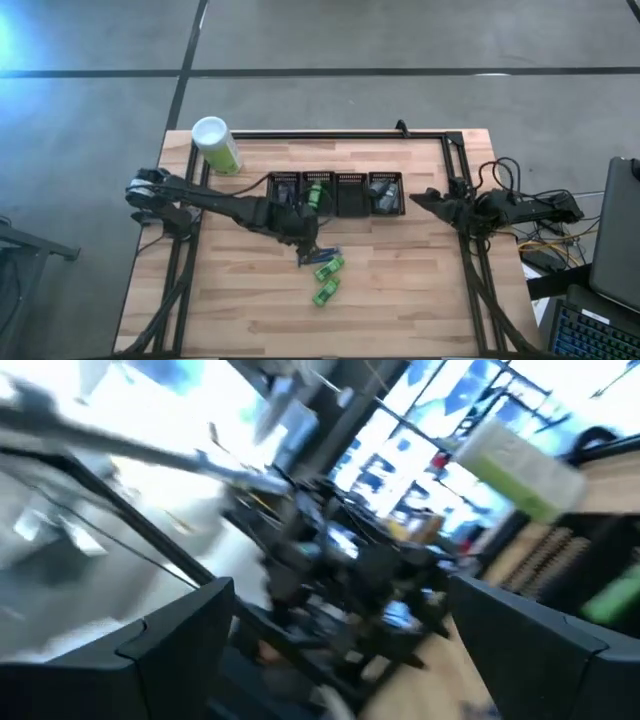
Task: Pick & Place Travel size toiletries
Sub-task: Put the blue razor into the middle right black bin
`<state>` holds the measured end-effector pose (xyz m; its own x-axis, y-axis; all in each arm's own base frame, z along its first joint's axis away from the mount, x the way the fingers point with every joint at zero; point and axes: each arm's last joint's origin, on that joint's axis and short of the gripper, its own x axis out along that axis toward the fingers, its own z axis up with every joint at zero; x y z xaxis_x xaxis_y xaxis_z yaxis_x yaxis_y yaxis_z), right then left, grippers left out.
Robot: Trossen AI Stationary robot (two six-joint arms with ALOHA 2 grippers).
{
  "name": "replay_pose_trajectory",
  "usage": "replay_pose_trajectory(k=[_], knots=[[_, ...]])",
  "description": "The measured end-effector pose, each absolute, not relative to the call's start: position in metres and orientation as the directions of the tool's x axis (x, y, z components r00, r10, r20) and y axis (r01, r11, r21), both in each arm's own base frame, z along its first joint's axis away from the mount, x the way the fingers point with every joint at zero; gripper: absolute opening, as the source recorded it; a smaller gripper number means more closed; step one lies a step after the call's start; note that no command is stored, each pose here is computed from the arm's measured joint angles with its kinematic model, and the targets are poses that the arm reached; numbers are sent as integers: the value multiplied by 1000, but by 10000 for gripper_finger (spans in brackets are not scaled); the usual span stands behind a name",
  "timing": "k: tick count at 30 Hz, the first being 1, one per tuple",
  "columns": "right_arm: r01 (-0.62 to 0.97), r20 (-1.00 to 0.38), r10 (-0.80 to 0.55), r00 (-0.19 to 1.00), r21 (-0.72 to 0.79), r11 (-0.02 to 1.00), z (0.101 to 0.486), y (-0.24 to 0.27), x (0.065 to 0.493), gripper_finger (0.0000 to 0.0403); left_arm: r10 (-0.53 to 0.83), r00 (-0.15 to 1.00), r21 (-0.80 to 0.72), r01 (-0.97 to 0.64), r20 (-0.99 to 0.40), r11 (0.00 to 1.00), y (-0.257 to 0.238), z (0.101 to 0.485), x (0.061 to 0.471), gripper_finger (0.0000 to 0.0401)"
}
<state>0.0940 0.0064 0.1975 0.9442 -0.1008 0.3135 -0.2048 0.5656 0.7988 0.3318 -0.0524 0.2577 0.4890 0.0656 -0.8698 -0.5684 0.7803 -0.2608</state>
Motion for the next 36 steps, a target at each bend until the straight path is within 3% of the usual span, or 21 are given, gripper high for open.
replay_pose_trajectory(k=[2,6,8,12,17,25,31,36], knots=[[-268,362,-91,928,815,513,202,7,92,364,56,490,-260,-552,-870,792,-59,258,331,243],[-338,432,-67,899,785,519,209,7,90,364,39,491,-262,-527,-870,809,-72,258,328,243],[-363,429,-43,902,811,459,209,8,91,364,31,492,-264,-517,-870,814,-77,257,327,243],[-343,345,58,937,874,344,202,12,100,364,18,493,-268,-504,-870,821,-86,257,324,243],[-177,150,112,982,942,284,190,20,118,364,13,494,-276,-507,-869,816,-93,257,323,243],[-5,-91,241,966,930,367,203,33,148,364,4,495,-265,-471,-869,841,-98,257,321,243],[260,-419,229,879,822,507,209,36,160,364,4,492,-112,-206,-871,972,-98,256,321,243],[415,-627,192,755,684,600,214,36,162,364,46,509,18,-60,-860,998,-96,241,320,243]])
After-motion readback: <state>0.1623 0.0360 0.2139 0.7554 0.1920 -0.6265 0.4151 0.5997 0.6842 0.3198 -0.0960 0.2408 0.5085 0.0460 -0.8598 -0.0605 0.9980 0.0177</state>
